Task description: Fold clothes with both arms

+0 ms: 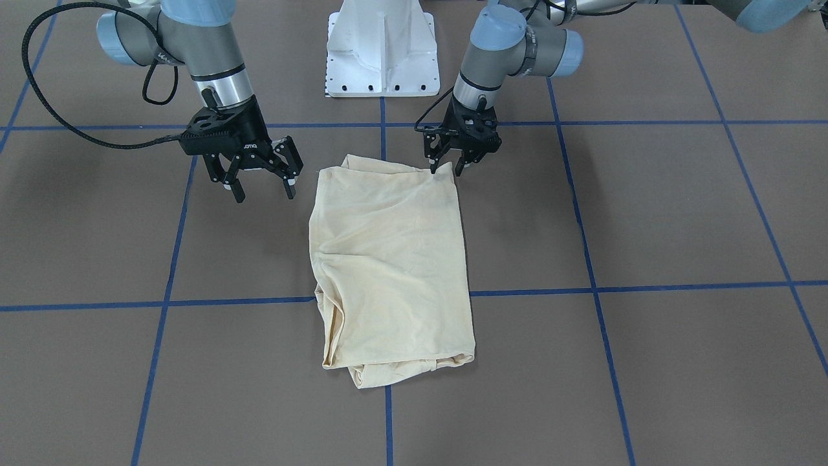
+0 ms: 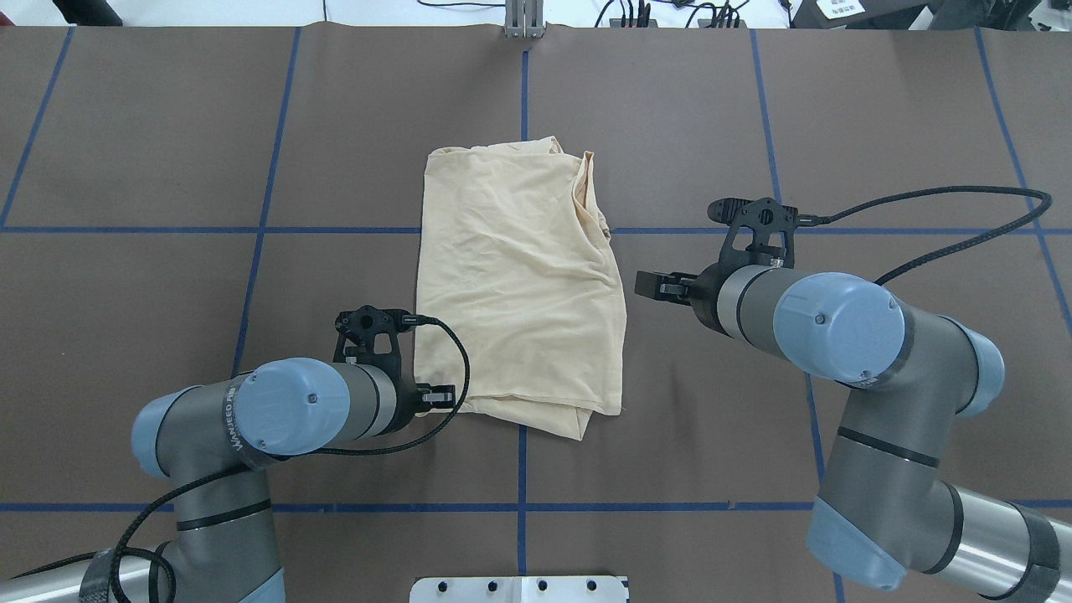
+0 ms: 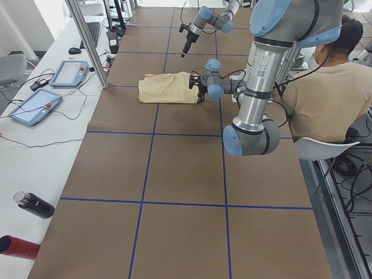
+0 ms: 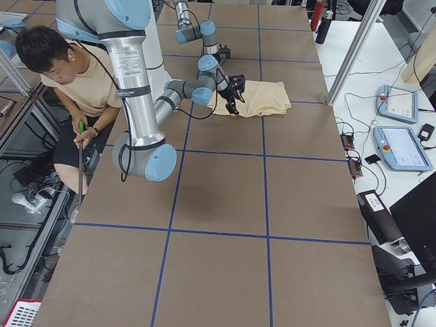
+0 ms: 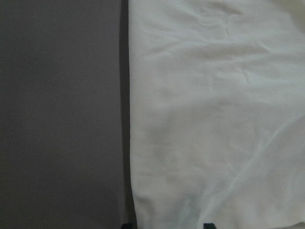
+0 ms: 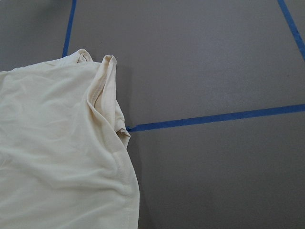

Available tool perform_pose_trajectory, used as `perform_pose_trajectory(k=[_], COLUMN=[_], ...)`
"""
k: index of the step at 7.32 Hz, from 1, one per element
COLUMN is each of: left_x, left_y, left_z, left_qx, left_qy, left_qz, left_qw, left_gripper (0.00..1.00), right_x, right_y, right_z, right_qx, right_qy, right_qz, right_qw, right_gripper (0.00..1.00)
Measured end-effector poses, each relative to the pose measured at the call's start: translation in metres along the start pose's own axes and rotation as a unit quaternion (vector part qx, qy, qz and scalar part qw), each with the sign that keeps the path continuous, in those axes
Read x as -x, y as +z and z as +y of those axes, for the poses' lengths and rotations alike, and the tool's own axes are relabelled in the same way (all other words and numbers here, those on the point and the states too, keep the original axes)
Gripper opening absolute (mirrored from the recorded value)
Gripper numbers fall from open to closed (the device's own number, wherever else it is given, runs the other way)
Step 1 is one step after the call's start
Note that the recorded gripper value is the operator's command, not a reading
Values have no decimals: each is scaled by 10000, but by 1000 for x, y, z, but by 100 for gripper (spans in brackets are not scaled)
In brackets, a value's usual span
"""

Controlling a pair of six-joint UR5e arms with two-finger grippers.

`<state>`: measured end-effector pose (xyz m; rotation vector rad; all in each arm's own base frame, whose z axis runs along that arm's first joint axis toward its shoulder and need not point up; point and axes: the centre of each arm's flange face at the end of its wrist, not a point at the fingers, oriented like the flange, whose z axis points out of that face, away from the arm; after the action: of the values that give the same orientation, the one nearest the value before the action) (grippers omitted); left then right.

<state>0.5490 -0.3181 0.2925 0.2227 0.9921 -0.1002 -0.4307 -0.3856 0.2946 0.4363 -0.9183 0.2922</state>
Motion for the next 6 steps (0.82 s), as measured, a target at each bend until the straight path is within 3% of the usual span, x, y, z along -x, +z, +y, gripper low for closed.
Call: perform_pose_trajectory(k=[1,6], left_x=[0,0], left_y=[1,0], left_z=[0,0], left_qx=[6,1], left_qy=[-2,3], left_qz=[-11,-2], left_qw=[10000,10000], left_gripper=[0,0], right_x=[0,11], right_y=[0,5], right_z=[1,9], right_qx=[5,65], right_qy=[-3,133], right_qz=[-1,-4], right_qw=[10000,9999], right_gripper=[100,100])
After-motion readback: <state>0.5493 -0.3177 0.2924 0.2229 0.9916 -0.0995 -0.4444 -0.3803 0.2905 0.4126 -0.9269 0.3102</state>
